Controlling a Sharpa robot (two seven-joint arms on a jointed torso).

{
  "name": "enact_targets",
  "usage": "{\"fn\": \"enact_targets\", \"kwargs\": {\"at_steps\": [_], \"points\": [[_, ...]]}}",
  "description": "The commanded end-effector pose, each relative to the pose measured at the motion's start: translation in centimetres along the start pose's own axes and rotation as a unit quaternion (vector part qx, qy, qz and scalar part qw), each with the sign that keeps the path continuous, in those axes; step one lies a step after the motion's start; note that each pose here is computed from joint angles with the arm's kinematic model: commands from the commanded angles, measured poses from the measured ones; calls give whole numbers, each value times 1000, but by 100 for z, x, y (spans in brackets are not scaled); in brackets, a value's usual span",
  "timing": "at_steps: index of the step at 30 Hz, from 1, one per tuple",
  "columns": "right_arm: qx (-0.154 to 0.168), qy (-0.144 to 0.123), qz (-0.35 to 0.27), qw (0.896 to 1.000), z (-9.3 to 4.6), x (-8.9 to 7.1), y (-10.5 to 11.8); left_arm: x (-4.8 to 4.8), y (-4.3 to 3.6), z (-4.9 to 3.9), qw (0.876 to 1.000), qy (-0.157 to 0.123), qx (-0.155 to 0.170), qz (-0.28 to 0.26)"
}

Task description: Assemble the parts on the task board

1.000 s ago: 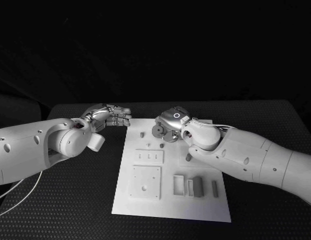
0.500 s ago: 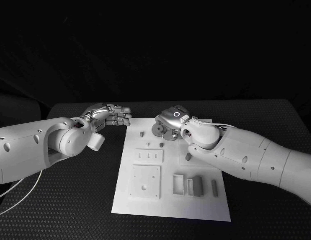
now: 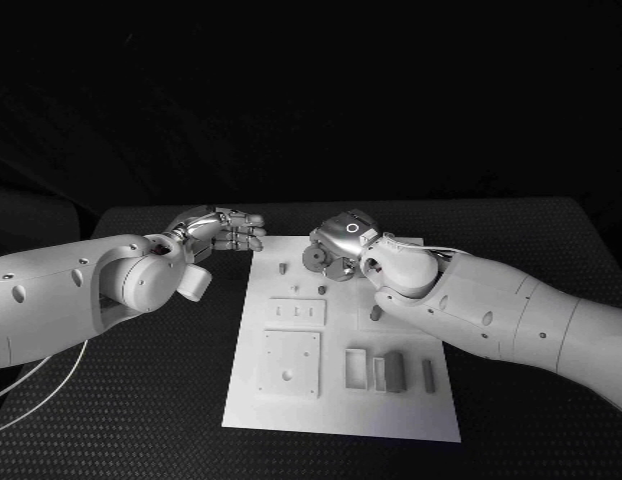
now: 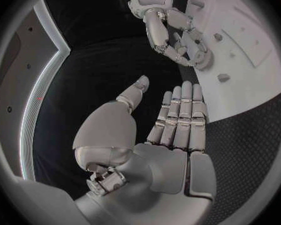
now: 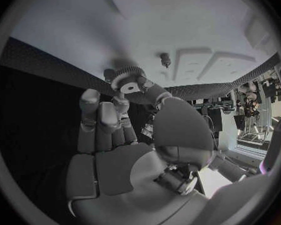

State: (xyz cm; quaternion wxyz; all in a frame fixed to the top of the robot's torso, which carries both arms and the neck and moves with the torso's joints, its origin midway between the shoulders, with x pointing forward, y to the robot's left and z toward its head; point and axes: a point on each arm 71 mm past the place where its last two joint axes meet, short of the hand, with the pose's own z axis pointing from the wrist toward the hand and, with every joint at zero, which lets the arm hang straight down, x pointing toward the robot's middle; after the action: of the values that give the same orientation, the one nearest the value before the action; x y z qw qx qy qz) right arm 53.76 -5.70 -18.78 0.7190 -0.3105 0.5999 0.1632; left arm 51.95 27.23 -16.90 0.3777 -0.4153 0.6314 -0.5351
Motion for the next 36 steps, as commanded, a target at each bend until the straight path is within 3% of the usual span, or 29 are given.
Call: {"fn": "enact_targets", "kwargs": {"at_steps": [1,36], "points": [[-5,3,-4,1000,8,9,14,20,-14,2,1000,9,5,-2],[0,20,2,1000,33,52,-10,23,-15,0,1000,9,4,-2]]}}
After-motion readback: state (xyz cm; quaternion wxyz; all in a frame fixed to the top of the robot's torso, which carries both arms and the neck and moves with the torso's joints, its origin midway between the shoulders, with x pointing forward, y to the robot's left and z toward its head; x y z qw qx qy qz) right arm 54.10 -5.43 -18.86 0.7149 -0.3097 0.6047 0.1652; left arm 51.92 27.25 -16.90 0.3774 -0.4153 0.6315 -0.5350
